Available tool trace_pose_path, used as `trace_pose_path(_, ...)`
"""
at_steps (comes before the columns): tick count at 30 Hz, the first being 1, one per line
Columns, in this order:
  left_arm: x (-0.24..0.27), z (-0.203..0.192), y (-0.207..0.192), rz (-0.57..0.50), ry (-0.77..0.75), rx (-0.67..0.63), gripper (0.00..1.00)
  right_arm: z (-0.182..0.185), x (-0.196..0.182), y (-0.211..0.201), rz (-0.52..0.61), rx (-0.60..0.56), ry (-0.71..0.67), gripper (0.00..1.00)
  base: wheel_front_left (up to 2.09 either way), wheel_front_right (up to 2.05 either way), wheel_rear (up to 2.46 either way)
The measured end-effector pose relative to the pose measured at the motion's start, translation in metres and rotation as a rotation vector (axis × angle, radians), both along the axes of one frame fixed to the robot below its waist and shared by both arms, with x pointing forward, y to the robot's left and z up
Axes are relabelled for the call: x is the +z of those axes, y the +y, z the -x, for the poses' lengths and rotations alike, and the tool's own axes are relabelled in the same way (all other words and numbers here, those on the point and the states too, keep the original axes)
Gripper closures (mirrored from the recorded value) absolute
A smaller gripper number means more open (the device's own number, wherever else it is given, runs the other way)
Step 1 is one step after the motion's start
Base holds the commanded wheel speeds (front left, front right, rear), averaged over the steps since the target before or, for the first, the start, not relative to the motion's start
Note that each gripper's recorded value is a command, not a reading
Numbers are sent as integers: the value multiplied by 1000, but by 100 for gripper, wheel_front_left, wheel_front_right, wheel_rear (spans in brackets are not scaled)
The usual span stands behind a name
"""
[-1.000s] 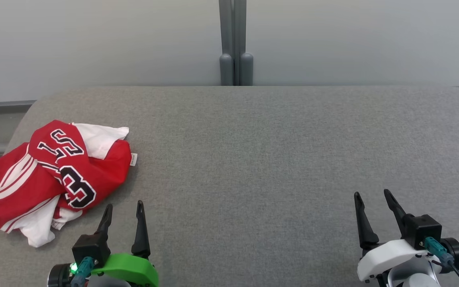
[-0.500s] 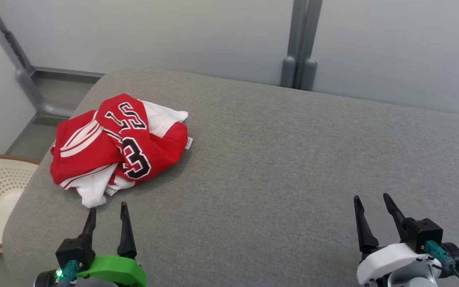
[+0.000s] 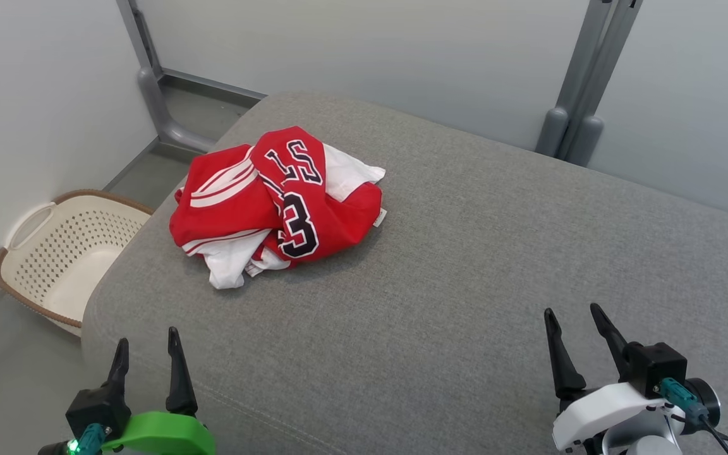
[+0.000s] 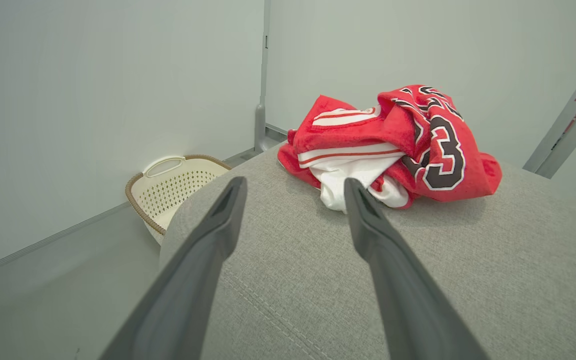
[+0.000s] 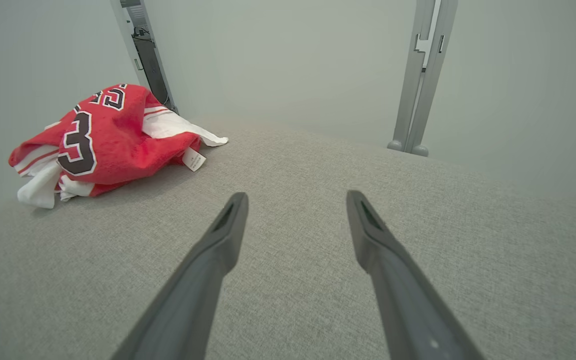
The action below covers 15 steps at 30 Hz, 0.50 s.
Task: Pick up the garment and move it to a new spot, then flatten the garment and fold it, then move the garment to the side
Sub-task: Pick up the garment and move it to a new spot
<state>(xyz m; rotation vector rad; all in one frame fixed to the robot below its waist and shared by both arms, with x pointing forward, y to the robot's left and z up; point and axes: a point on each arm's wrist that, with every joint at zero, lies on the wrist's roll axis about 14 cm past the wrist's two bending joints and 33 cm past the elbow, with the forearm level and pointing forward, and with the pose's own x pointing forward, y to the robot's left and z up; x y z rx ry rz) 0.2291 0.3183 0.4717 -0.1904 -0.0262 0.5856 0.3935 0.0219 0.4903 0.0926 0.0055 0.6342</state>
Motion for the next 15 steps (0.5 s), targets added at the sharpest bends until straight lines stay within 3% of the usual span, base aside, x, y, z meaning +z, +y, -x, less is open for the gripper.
trace_pose_path(15, -4, 8, 10, 12, 13, 47, 0, -3, -2, 10, 3, 25, 4, 0, 0, 0, 0)
